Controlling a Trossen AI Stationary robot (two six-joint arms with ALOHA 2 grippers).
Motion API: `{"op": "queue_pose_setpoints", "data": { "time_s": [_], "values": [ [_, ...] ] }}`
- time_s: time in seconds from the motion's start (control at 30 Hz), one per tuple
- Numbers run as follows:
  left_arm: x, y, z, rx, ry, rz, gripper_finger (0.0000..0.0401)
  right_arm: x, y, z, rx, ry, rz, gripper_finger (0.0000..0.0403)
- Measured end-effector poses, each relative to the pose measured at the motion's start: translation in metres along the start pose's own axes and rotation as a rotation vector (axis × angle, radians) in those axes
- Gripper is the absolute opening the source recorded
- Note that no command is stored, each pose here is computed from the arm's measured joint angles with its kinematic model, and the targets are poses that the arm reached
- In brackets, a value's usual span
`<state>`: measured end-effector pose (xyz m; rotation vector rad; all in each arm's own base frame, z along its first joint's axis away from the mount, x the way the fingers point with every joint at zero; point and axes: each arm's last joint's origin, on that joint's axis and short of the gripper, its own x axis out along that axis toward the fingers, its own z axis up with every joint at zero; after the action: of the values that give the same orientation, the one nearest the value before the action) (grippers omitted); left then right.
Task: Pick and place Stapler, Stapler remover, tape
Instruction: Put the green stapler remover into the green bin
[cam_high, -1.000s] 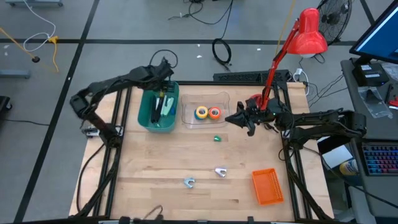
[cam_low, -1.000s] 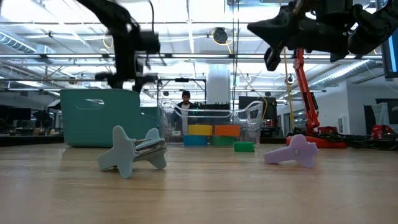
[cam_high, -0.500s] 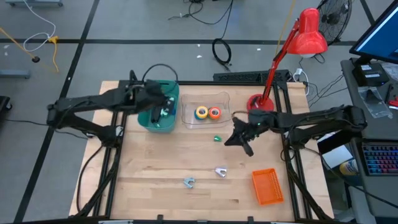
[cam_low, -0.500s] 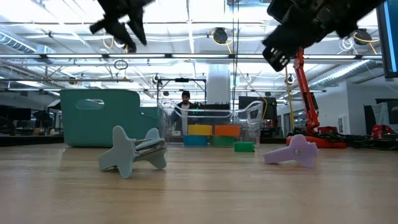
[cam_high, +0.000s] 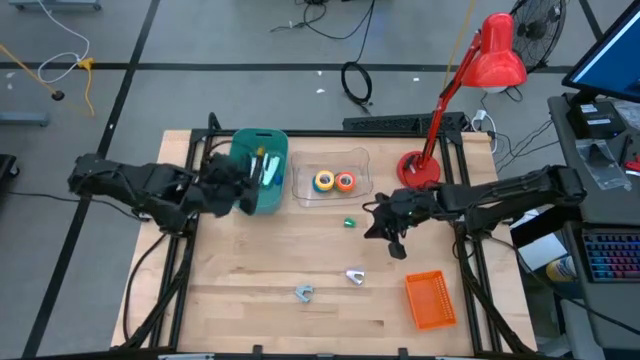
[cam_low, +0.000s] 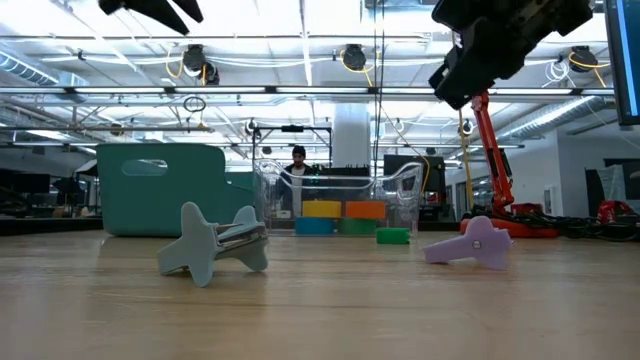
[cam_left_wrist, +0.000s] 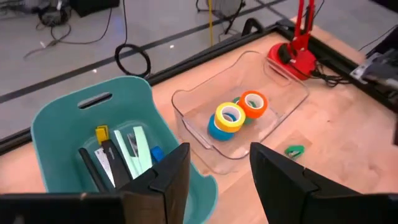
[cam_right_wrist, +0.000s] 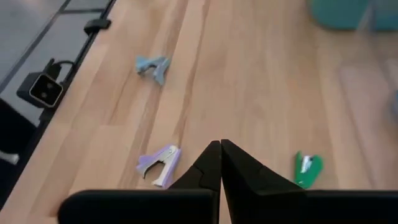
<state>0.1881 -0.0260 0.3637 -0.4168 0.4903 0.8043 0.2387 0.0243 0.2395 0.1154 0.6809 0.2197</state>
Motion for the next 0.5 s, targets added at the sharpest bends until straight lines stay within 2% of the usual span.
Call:
{"op": "queue_pose_setpoints", "data": {
  "time_s": [0.1,0.2,0.37,0.5],
  "values": [
    [-0.012,0.002,-0.008,0.004,-0.014,0.0,0.017,0.013,0.001,-0.004,0.003,0.046,0.0,0.0014],
    [-0.019,0.003,-0.015,0.005,-0.02,0.004,0.017,0.024,-0.001,-0.009,0.017,0.08,-0.062,0.0034],
    [-0.025,0.002,-0.021,0.051,-0.003,-0.019,0.017,0.036,-0.006,-0.013,0.091,0.112,-0.125,0.008],
    [-0.025,0.001,-0.022,0.102,0.009,-0.026,0.017,0.04,-0.007,-0.014,0.114,0.108,-0.128,0.0117]
  ]
}}
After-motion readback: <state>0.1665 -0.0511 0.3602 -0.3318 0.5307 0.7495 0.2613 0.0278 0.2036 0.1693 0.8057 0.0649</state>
